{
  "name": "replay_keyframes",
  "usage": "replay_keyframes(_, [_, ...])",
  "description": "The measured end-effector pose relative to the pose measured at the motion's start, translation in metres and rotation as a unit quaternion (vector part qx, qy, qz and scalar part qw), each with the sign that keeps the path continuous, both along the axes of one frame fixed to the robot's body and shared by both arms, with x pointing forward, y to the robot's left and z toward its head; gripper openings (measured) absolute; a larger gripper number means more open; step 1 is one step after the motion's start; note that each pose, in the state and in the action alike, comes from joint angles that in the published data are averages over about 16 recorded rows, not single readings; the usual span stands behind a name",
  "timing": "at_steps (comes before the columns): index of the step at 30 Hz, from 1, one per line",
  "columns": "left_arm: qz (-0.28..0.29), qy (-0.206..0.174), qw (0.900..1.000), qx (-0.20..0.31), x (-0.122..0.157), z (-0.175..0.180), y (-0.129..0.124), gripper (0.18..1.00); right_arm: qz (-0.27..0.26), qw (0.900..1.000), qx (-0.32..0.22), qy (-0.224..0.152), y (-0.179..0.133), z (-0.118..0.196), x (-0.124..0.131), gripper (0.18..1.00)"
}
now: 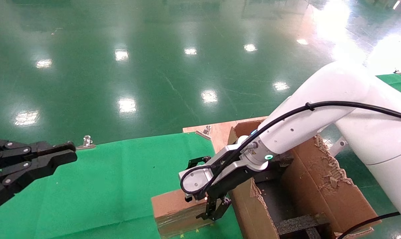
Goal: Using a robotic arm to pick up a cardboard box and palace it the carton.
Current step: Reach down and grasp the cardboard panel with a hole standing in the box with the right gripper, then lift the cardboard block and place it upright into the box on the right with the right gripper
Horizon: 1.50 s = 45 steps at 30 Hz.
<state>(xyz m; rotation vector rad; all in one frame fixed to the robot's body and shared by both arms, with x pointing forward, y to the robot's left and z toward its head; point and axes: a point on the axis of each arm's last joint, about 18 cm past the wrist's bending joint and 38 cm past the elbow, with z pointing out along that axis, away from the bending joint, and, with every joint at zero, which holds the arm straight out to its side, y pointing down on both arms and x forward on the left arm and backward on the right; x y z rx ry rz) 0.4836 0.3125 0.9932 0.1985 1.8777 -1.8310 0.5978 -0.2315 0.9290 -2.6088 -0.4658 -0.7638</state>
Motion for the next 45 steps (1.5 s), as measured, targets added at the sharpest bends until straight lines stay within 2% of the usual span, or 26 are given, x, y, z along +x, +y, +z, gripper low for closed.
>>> replay_keyframes(10, [0.000, 0.000, 1.0000, 0.000, 0.000, 0.000, 0.000, 0.291, 0.000, 1.000, 0.001, 0.000, 0.000, 0.000, 0.000, 0.923])
replay_keyframes(16, [0.000, 0.000, 1.0000, 0.000, 0.000, 0.000, 0.000, 0.389, -0.001, 1.000, 0.002, 0.001, -0.001, 0.000, 0.000, 0.830])
replay_keyframes(31, [0.000, 0.000, 1.0000, 0.000, 0.000, 0.000, 0.000, 0.750, -0.002, 1.000, 0.004, 0.001, -0.002, 0.002, 0.000, 0.482])
replay_keyframes(38, [0.000, 0.000, 1.0000, 0.000, 0.000, 0.000, 0.000, 0.882, 0.003, 1.000, 0.007, -0.015, -0.007, 0.026, 0.000, 0.365])
replay_keyframes(45, [0.000, 0.000, 1.0000, 0.000, 0.000, 0.000, 0.000, 0.958, 0.014, 0.999, 0.016, -0.049, -0.018, 0.079, -0.003, 0.320])
